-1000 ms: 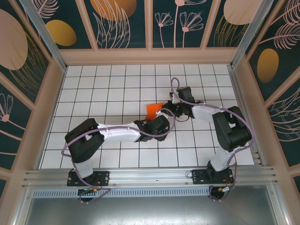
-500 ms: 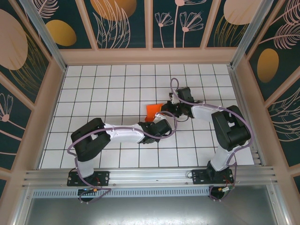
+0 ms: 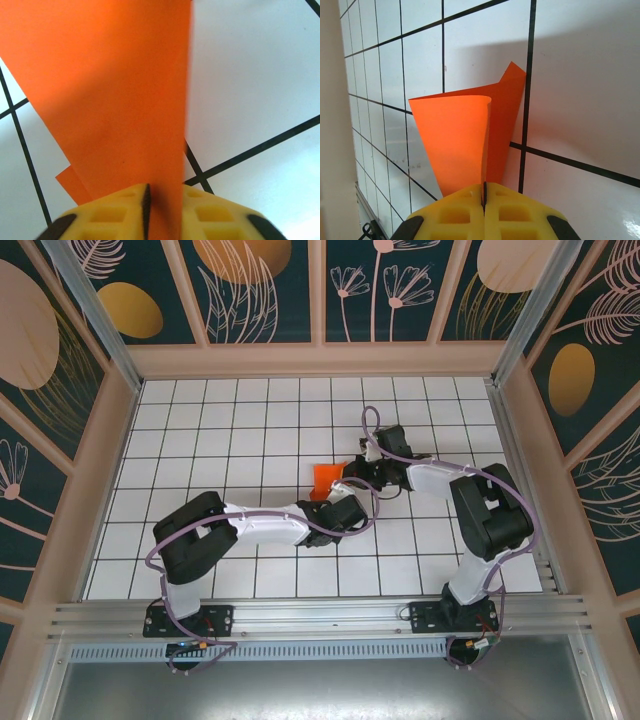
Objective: Fold a paper plane with a square sheet of paper (fold left side to right side)
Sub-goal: Fold the wing for the fifth time at the center of the table.
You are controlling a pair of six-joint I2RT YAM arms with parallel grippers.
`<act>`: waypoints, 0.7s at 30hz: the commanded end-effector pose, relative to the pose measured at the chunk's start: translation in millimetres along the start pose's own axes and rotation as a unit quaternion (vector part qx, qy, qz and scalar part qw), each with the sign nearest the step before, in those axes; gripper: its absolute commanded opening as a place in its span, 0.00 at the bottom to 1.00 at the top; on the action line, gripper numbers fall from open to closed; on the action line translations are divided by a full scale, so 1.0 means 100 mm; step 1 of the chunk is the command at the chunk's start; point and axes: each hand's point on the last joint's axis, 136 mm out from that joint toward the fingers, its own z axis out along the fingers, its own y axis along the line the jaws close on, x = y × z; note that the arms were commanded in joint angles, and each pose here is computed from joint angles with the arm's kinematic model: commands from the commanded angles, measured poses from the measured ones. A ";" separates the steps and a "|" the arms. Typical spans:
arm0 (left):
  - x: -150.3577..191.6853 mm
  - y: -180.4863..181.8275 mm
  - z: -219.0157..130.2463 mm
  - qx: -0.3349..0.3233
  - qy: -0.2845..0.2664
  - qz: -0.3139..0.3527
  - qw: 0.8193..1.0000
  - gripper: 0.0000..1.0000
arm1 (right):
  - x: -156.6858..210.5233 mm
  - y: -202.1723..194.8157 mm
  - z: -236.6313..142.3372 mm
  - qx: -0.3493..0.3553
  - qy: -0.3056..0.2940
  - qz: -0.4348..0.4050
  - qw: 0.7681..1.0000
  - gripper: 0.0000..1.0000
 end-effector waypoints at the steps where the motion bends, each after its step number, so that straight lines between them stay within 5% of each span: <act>1: 0.00 -0.05 0.02 0.000 0.001 0.002 1.000 0.19 | -0.01 0.05 0.02 0.002 0.007 -0.007 1.000 0.03; 5: -0.02 -0.08 0.01 0.011 -0.001 -0.006 1.000 0.15 | -0.10 0.10 -0.06 -0.003 -0.012 -0.025 1.000 0.11; 15: -0.23 -0.16 -0.06 0.089 -0.012 -0.055 0.994 0.13 | -0.50 0.11 -1.00 0.029 -0.184 -0.055 0.981 0.69; 21: -0.41 -0.16 -0.15 0.173 -0.025 -0.106 0.979 0.13 | -0.30 -0.16 -1.22 0.054 -0.209 -0.049 0.975 0.77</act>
